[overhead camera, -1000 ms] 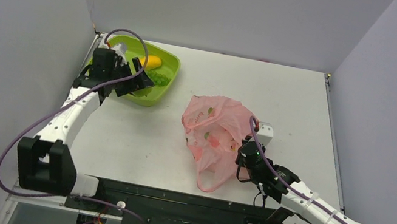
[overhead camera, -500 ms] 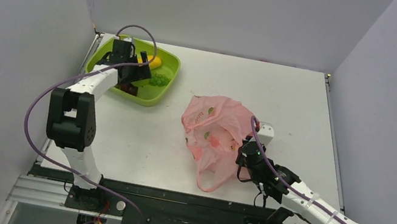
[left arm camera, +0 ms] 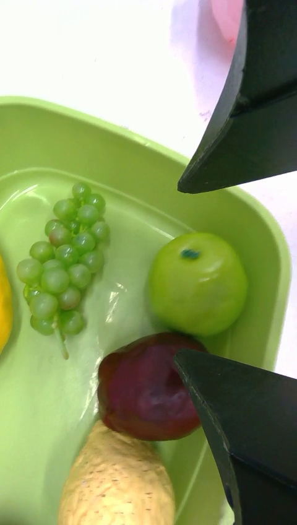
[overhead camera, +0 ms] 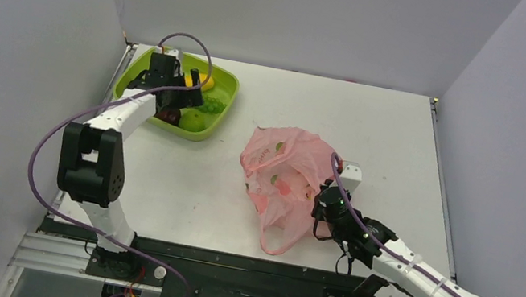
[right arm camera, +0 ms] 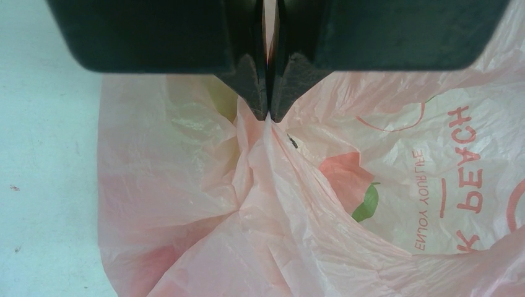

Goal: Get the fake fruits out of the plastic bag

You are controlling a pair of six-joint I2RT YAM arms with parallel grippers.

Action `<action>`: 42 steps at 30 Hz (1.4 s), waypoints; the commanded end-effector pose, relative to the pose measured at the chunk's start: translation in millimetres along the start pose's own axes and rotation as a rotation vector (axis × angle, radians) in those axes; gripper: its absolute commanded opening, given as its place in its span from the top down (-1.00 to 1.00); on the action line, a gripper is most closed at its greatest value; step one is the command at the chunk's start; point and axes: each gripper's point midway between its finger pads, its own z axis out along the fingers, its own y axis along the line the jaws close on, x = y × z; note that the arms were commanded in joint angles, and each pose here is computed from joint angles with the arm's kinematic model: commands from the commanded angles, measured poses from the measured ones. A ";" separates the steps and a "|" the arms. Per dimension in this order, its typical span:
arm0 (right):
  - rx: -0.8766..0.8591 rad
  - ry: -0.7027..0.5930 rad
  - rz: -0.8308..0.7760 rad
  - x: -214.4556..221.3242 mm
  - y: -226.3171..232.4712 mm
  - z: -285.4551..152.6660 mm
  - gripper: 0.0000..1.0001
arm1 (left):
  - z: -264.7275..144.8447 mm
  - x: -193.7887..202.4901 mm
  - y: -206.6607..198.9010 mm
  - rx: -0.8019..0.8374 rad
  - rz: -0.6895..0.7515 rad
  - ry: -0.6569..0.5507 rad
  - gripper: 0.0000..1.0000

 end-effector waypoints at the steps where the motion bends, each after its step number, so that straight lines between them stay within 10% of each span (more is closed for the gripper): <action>1: -0.024 -0.048 0.025 -22.3 10.2 -2.5 1.00 | -50.5 -25.9 -34.6 0.156 -0.043 -0.106 -0.95; 15: -0.088 -0.054 -0.102 -57.3 48.9 15.3 1.00 | -201.0 95.4 -76.3 0.581 -0.132 -0.003 -0.94; 30: -0.558 -0.014 -0.293 -56.4 231.4 -29.1 1.00 | -299.3 130.1 -108.9 0.877 -0.217 -0.062 -0.94; 42: -0.513 0.003 -0.019 -18.6 155.1 -16.8 1.00 | -275.5 177.5 -157.9 0.874 -0.123 0.042 -0.86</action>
